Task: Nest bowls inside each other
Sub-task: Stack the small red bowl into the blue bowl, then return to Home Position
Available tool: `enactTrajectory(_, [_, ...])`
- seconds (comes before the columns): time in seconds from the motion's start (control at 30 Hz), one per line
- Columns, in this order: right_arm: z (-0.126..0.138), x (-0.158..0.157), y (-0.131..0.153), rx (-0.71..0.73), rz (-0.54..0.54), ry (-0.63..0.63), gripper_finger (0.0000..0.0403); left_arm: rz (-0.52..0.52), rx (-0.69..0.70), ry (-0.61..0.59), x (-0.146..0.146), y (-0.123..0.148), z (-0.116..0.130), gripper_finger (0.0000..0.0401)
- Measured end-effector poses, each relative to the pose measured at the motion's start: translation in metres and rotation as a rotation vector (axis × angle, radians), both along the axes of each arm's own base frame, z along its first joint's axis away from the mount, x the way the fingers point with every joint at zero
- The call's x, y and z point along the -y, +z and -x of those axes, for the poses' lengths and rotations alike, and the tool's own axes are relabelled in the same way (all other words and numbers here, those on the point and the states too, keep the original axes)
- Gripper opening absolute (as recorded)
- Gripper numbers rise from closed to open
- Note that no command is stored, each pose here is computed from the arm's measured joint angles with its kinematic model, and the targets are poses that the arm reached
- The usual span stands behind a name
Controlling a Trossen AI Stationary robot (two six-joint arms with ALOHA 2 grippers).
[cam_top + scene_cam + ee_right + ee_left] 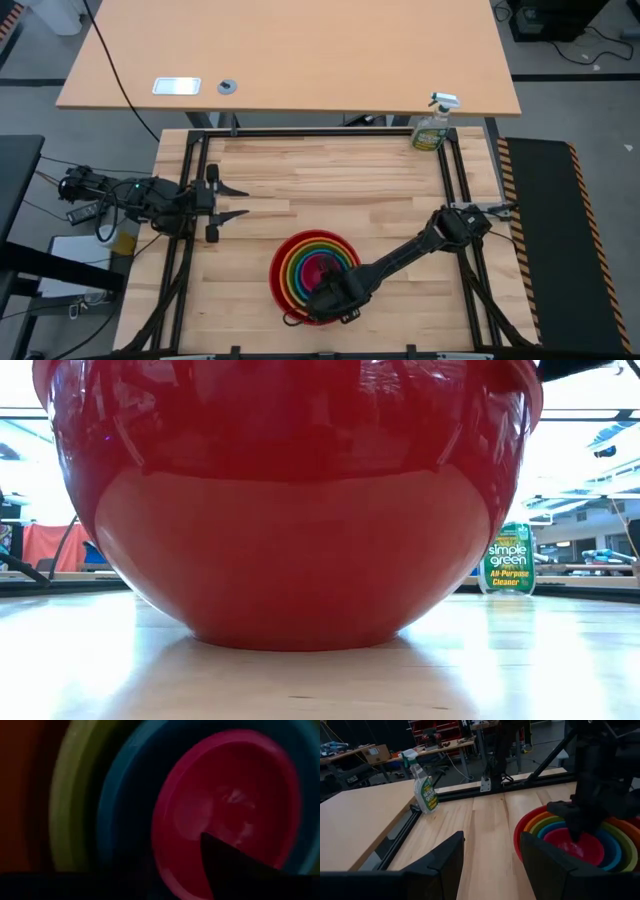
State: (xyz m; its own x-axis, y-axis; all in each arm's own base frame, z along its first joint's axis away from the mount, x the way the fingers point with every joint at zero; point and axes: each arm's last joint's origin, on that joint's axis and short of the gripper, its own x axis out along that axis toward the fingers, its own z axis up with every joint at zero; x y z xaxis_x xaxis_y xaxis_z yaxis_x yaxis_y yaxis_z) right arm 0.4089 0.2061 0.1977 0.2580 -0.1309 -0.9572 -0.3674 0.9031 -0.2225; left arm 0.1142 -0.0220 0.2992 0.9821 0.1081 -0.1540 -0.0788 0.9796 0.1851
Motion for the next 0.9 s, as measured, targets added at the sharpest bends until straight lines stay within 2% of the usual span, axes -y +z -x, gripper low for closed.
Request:
enactTrajectory(0.1, [-0.005,0.002,0.016,0.025,-0.023,-0.022,0.0191,0.0,0.0,0.0,0.0,0.0,0.0,0.0196])
enactTrajectory(0.23, [-0.005,0.004,0.042,0.04,-0.031,-0.055,0.0209,-0.001,-0.001,0.0,0.0,0.0,0.0,0.0196])
enactTrajectory(0.33, [0.001,0.008,0.059,0.046,0.014,-0.158,0.0209,-0.001,-0.002,0.0,0.0,0.0,0.0,0.0196])
enactTrajectory(0.43, [0.005,0.013,0.068,0.048,0.013,-0.223,0.0205,0.0,-0.003,0.0,0.0,0.0,0.0,0.0196])
enactTrajectory(0.7, [0.022,0.03,0.072,0.057,0.004,-0.295,0.0185,0.005,-0.004,0.001,0.0,0.0,0.0,0.0196])
enactTrajectory(0.9, [0.054,0.057,0.088,0.295,-0.115,-0.338,0.0168,0.025,-0.018,0.005,0.0,-0.002,0.0,0.0196])
